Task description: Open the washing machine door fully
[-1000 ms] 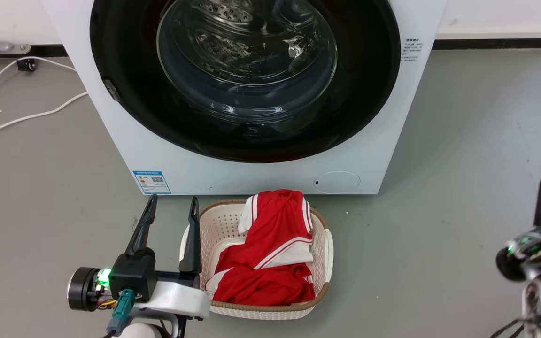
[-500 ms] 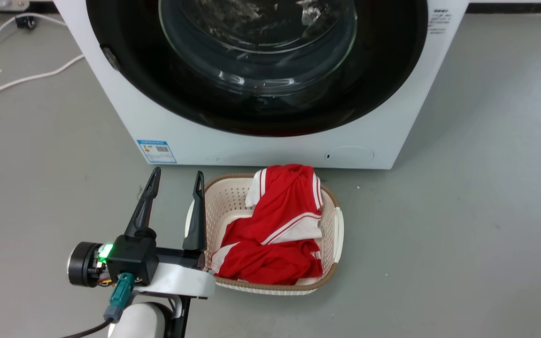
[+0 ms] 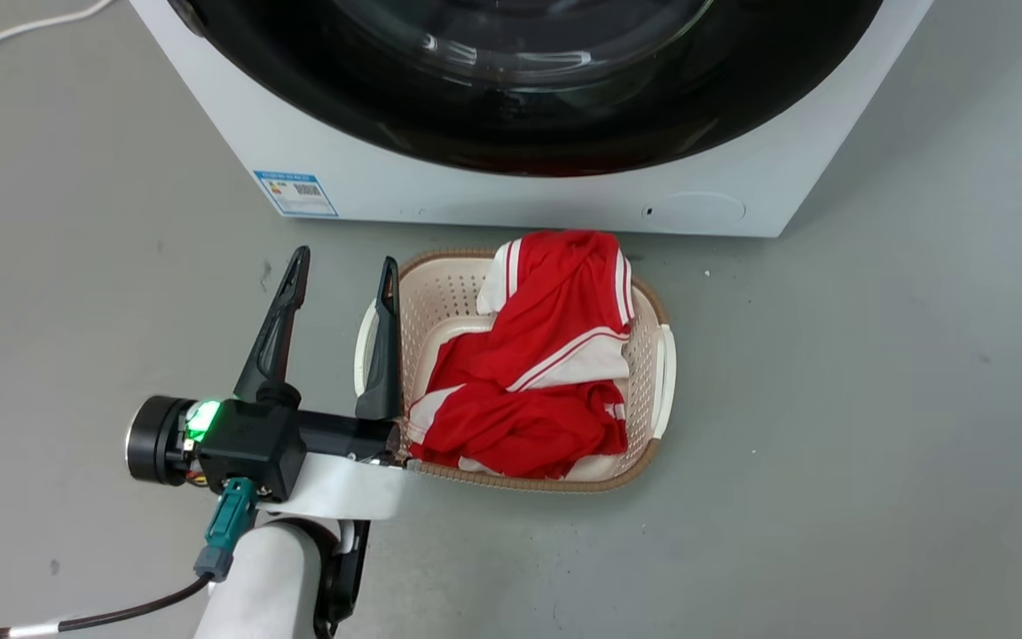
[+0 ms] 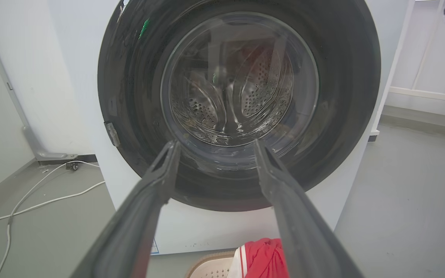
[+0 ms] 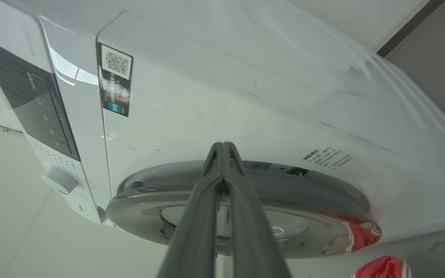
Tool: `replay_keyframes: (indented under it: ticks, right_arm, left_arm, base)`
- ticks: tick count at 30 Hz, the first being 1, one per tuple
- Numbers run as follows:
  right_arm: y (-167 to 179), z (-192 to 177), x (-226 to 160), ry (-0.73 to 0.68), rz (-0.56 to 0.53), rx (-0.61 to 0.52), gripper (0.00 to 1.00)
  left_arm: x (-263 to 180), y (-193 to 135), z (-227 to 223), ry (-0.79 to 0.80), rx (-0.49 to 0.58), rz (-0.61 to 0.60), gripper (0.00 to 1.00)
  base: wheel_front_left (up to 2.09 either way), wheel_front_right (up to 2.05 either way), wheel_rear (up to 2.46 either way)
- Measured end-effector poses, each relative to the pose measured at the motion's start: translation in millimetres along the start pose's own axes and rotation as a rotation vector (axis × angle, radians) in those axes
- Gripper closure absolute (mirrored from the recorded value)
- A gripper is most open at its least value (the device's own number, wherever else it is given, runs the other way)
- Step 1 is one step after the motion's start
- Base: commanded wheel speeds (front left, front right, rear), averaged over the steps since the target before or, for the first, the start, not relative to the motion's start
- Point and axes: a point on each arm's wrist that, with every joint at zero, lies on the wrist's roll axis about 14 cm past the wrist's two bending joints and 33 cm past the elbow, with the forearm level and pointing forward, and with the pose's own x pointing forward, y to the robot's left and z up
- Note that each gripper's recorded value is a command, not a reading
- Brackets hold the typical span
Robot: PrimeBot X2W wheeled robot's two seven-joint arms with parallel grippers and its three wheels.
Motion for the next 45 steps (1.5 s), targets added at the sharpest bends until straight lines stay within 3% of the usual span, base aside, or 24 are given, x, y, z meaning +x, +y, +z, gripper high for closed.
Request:
replay_keyframes:
  ticks: [8,17,32,45]
  right_arm:
    - [-9,-57,37,0.192,-0.047,-0.071,1.00]
    - [-17,-83,61,0.301,-0.074,-0.123,1.00]
    - [-33,-105,79,0.411,-0.103,-0.140,1.00]
    - [-27,-120,66,0.541,-0.062,-0.081,1.00]
  left_arm:
    - [12,-2,-14,0.018,-0.010,-0.006,0.00]
    - [16,-1,-29,0.047,-0.014,-0.002,0.00]
    - [23,-5,-50,0.084,-0.029,-0.006,0.00]
    - [27,-7,-50,0.080,-0.031,-0.009,0.00]
  base:
    - [0.00,0.00,0.00]
    - [0.00,0.00,0.00]
    - [0.00,0.00,0.00]
    - [0.00,0.00,0.00]
